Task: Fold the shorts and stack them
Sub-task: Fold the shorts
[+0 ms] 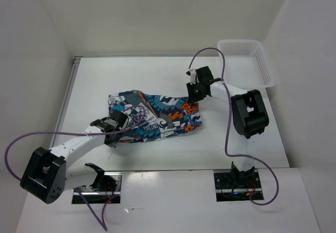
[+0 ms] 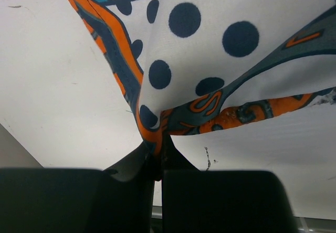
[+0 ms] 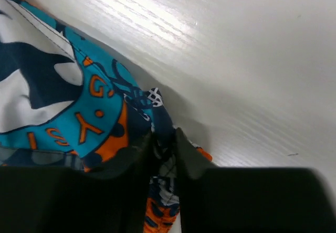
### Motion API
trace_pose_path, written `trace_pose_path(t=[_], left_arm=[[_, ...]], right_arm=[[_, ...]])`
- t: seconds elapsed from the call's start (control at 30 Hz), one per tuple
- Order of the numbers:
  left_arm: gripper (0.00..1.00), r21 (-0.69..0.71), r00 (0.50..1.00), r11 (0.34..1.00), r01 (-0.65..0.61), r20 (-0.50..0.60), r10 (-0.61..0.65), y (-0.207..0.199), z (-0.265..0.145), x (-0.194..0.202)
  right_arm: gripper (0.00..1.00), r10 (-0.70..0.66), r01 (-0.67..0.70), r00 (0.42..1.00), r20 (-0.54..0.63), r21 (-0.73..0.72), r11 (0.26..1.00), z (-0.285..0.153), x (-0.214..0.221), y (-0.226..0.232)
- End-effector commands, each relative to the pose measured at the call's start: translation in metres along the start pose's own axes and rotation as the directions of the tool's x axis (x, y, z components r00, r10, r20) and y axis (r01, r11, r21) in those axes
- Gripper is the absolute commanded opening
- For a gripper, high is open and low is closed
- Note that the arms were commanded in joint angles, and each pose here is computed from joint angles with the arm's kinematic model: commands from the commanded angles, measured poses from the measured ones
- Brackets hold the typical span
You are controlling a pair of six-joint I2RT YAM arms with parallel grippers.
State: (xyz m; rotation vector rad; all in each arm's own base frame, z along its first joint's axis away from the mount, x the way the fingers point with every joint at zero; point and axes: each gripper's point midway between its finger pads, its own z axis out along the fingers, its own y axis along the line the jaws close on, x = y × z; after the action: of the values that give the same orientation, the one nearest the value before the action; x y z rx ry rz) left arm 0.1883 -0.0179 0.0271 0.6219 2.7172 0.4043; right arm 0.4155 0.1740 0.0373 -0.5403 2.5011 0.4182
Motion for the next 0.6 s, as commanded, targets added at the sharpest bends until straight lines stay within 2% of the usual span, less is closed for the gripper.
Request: trace_pose_path(t=[0.0,0.07,0.17,0.27,0.37,0.47,0.5,0.53,0.57], left_arm=[[0.05,-0.002,1.0,1.0,0.015,0.025,-0.015,0.003,-0.002,-0.01],[0.05,0.006,0.999,1.0,0.022,0.046,-0.023,0.003,-0.005,-0.018],[0.05,-0.007,0.999,1.0,0.019,0.035,-0.019,0.005,-0.004,-0.008],[0.05,-0.023,0.999,0.999,0.024,0.045,-0.023,0.004,-0.001,0.012],[0.05,-0.038,0.993,0.999,0.03,0.114,-0.025,0.005,-0.005,0.017],[0.05,-0.038,0.993,0.999,0.031,0.119,-0.026,0.004,-0.004,0.02],[0.05,-0.024,0.993,1.0,0.019,0.116,-0.016,0.001,-0.005,0.017],[0.05,-0.01,0.995,1.0,0.012,0.104,-0.011,-0.001,-0.005,0.012],[0.05,-0.01,0.994,1.0,0.013,0.107,-0.012,-0.001,-0.005,0.007]], right_arm=[[0.25,0.065,-0.071,0.996,0.067,0.089,0.994,0.012,-0.012,-0.012],[0.0,0.096,-0.106,0.992,0.084,0.125,0.986,0.012,-0.014,-0.018],[0.0,0.168,-0.194,0.974,0.153,0.177,0.965,0.004,-0.034,-0.03],[0.0,0.252,-0.321,0.933,0.256,0.277,0.906,-0.013,-0.054,-0.063],[0.0,0.232,-0.318,0.931,0.282,0.315,0.894,-0.017,-0.061,-0.071],[0.0,0.231,-0.292,0.938,0.258,0.23,0.928,-0.014,-0.061,-0.055],[0.02,0.215,-0.263,0.948,0.235,0.194,0.945,-0.011,-0.057,-0.047],[0.12,0.168,-0.205,0.963,0.213,0.167,0.964,-0.015,-0.056,-0.041],[0.43,0.15,-0.18,0.967,0.206,0.136,0.974,-0.018,-0.057,-0.034]])
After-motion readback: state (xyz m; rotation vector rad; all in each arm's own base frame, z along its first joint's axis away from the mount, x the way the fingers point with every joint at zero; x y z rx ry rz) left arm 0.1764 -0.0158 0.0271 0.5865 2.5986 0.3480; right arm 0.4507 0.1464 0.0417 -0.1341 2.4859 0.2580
